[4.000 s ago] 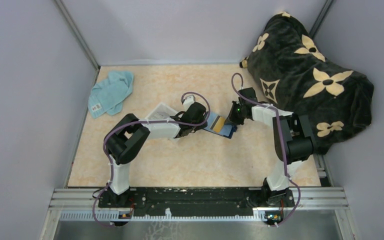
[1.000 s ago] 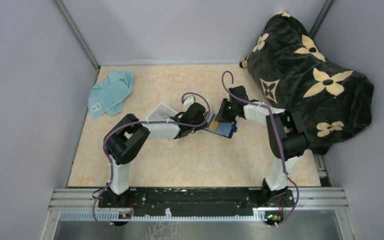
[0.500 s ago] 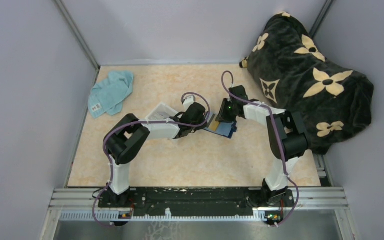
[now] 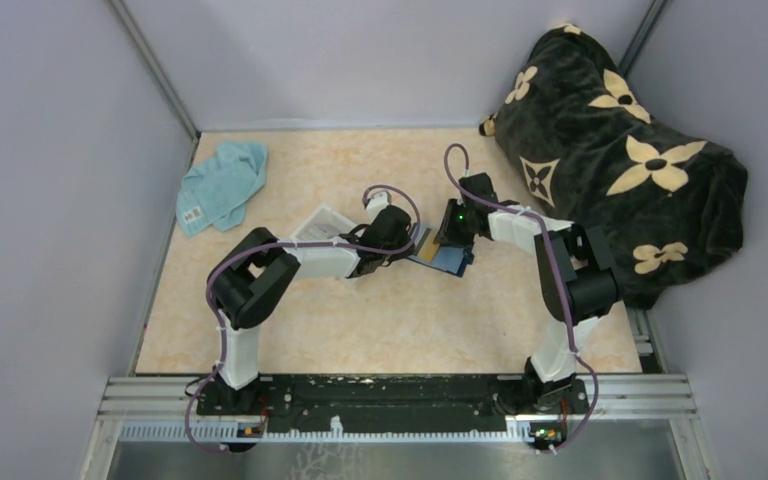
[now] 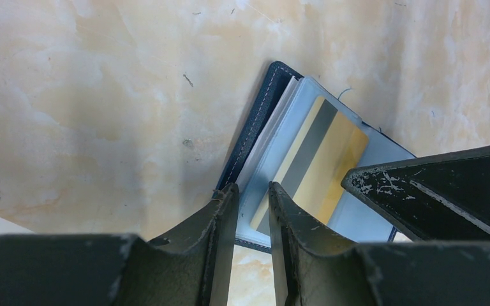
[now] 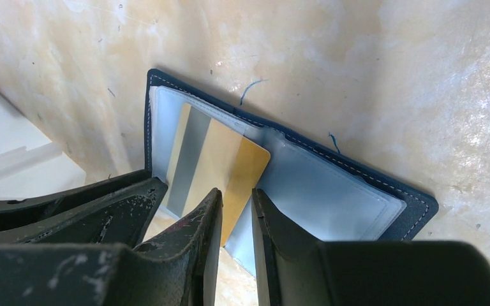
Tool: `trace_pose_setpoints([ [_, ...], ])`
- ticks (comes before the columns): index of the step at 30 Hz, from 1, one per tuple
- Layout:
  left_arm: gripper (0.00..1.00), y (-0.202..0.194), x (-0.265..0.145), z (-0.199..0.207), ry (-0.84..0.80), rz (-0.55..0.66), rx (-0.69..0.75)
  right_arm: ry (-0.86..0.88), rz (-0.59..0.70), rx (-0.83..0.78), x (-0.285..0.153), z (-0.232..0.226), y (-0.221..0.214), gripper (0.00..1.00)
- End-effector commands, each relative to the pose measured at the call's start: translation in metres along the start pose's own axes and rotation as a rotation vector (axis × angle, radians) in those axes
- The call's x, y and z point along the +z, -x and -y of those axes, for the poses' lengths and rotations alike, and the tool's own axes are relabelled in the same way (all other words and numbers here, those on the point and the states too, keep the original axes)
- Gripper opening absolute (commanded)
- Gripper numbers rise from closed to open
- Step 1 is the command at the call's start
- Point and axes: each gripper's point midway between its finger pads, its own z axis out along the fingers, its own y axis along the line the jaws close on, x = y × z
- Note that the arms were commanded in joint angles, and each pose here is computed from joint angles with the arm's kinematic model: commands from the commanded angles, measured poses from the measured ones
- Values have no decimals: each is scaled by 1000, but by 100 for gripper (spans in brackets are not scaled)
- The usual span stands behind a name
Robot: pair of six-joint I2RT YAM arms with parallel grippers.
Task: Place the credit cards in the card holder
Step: Insert the credit card into the card holder.
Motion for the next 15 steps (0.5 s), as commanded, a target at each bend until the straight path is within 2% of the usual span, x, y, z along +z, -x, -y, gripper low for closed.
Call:
trace_pose_setpoints([
  [1,35,-122,-25,-200,552,-415,264,14,37,-24,-7,-7,5,24],
  [15,35,-123,-23,-198,543,-420,262,60,29,-7,4,-14,5,24],
])
